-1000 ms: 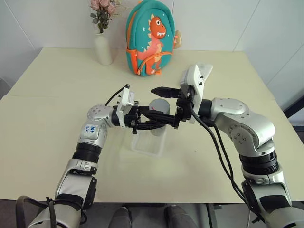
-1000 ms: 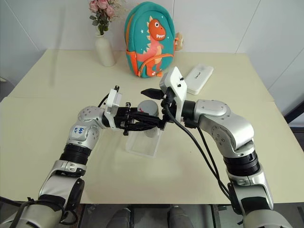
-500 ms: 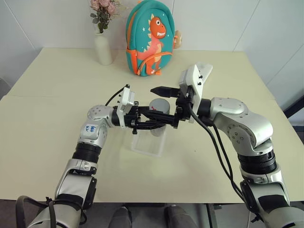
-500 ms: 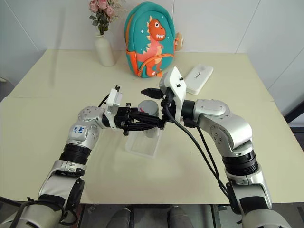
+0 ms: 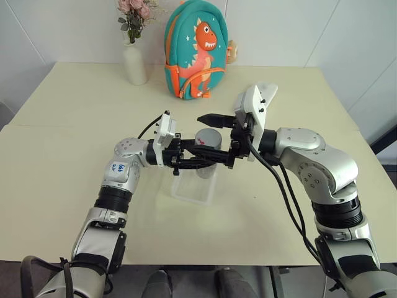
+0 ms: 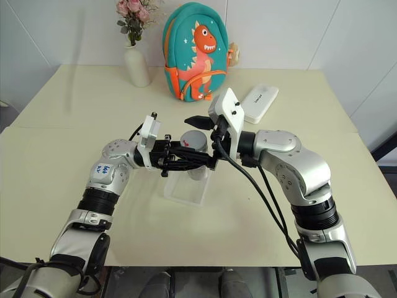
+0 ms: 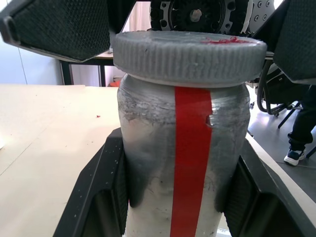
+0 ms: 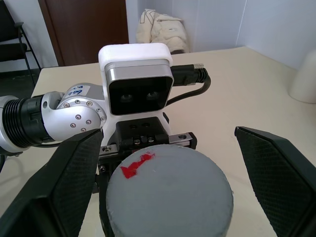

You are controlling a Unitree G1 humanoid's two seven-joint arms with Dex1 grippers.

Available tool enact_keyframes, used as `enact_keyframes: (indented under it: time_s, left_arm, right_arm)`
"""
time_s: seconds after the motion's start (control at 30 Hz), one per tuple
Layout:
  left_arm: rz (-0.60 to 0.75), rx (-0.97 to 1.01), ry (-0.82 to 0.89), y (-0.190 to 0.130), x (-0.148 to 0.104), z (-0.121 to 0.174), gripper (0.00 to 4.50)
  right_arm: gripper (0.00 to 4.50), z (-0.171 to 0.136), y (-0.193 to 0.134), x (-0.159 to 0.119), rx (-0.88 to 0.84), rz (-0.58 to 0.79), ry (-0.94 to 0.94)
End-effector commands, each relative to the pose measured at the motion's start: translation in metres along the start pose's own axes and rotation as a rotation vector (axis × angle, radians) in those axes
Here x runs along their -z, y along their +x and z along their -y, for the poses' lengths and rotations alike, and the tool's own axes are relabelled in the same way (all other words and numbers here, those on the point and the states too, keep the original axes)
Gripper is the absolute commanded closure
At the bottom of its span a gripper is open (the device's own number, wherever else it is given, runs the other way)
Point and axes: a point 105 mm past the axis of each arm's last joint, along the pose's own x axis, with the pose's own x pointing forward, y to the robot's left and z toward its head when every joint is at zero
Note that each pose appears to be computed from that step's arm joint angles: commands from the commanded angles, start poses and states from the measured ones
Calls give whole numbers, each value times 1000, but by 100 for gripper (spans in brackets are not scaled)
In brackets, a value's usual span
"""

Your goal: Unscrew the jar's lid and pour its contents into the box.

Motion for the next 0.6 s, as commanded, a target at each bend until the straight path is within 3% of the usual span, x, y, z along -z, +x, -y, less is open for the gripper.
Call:
enact_keyframes:
  time_s: [0.03,0.6]
  left_arm:
    - [19,7,66,1,-18,-2,252]
    - [20,6,61,2,-17,0,252]
  right_arm:
    - [2,-4,-4,-12,-5,31,-57]
    - [2,-3,-5,-12,-1,33,-69]
